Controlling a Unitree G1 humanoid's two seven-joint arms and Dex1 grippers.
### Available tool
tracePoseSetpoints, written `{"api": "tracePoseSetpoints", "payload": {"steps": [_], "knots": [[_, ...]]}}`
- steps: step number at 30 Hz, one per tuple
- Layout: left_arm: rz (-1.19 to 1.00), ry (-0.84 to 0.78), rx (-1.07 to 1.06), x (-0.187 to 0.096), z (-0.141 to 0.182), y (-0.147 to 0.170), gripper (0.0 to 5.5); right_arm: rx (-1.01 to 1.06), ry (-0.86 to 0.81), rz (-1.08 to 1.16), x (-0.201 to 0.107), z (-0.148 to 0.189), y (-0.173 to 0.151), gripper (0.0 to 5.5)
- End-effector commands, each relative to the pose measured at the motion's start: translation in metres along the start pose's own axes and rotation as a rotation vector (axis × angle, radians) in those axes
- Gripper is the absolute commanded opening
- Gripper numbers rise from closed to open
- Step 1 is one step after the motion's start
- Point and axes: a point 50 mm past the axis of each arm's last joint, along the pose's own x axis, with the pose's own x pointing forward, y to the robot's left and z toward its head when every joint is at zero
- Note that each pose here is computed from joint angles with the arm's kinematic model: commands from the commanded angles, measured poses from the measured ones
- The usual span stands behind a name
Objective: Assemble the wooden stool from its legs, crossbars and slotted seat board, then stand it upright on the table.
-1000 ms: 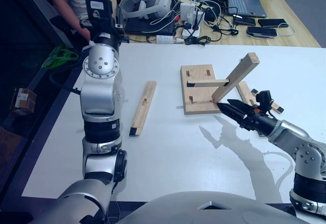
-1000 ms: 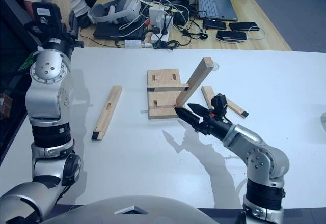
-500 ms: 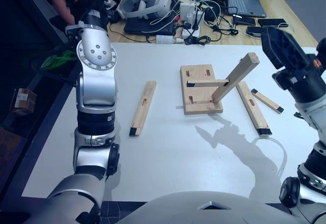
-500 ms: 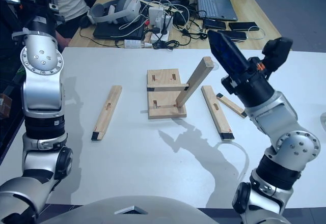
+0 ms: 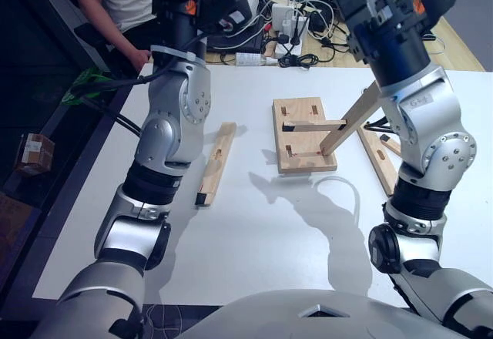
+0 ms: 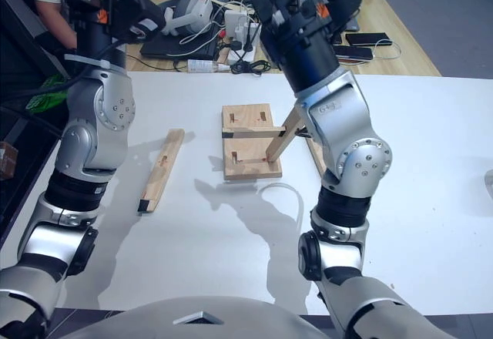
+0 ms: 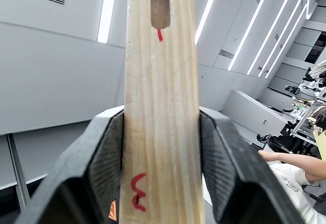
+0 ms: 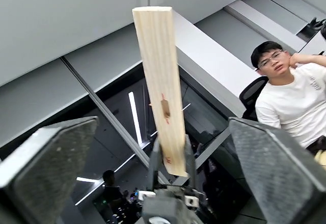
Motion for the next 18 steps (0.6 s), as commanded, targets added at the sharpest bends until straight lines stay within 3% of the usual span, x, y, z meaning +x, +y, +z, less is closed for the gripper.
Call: {"api": "tracePoseSetpoints", "payload": {"steps": [1, 14, 18], "knots": [[0.019, -0.064, 0.043, -0.004, 0.008, -0.003, 2.05, 0.058, 0.031, -0.003, 0.022, -0.014, 0.003, 5.36], [0.012, -0.191, 0.100, -0.022, 0.025, -0.017, 2.05, 0.071, -0.008, -0.050, 0.048, -0.013, -0.007, 5.36], [0.019, -0.189, 0.103, -0.021, 0.025, -0.018, 2.05, 0.069, -0.021, -0.045, 0.047, -0.013, -0.006, 4.67]]}}
